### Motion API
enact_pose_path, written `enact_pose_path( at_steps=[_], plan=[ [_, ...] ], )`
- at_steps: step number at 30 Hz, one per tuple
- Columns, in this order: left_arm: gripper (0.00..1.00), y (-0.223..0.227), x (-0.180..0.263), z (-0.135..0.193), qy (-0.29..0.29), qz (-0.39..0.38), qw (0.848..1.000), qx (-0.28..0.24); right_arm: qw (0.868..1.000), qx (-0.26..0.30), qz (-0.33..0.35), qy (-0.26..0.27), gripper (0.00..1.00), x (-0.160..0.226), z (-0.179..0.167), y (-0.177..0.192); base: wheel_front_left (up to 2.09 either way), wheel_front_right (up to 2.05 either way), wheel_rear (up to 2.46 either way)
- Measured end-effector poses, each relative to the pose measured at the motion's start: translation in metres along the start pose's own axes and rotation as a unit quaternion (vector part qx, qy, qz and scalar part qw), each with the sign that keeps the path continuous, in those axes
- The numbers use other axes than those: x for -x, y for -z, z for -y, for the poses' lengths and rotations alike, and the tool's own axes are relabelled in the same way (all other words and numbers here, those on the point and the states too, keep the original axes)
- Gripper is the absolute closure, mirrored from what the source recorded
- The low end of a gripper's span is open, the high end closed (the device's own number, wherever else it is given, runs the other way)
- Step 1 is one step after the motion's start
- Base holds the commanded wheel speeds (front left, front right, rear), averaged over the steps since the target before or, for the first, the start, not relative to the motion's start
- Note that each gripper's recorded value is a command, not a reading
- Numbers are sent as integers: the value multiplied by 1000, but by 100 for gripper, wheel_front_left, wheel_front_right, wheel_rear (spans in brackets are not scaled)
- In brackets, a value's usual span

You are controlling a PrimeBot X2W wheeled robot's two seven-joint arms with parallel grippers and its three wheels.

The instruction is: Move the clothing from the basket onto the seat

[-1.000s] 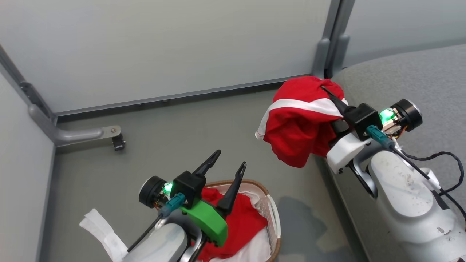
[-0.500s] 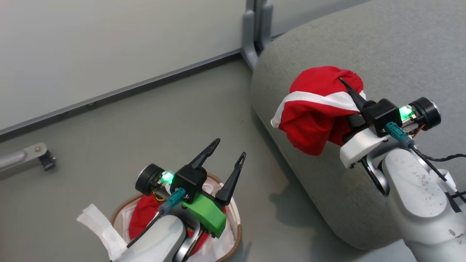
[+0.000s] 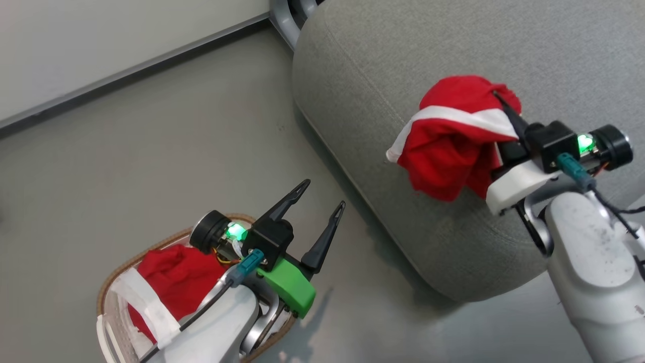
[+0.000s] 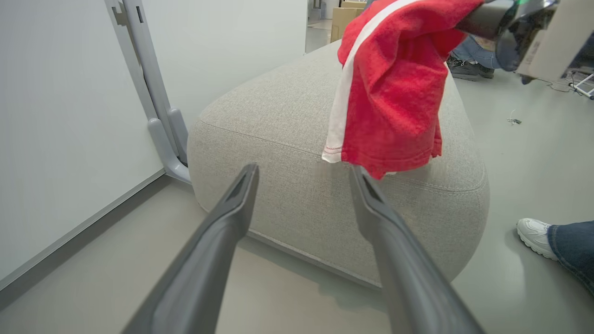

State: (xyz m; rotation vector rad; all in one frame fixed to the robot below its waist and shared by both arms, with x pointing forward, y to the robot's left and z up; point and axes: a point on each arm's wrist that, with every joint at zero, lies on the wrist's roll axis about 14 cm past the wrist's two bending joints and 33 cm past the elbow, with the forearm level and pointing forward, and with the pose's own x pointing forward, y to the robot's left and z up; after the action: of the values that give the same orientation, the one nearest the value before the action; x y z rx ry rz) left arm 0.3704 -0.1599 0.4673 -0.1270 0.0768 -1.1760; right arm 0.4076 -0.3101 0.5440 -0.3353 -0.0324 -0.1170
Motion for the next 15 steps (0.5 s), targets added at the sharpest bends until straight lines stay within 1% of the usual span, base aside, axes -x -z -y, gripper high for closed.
enact_pose_path(
  at_steps=[3, 6, 10, 13, 15],
  plan=[
    [0, 4, 1, -7, -8, 0, 1000, 7, 1000, 18, 9, -4, 100, -19, 7, -8, 0, 0, 0],
    [0, 5, 5, -18, -22, 1, 1000, 7, 999, 45, 21, -4, 100, -42, 21, -19, 0, 0, 0],
    [0, 3, 10, -36, -44, 8, 999, 4, 995, 82, 54, 7, 100, -82, 43, -52, 0, 0, 0],
    [0, 3, 14, -50, -57, 12, 998, 0, 993, 85, 78, 34, 100, -112, 68, -80, 0, 0, 0],
    [0, 2, 17, -59, -67, 15, 998, 1, 990, 81, 95, 61, 100, -130, 90, -102, 0, 0, 0]
  ],
)
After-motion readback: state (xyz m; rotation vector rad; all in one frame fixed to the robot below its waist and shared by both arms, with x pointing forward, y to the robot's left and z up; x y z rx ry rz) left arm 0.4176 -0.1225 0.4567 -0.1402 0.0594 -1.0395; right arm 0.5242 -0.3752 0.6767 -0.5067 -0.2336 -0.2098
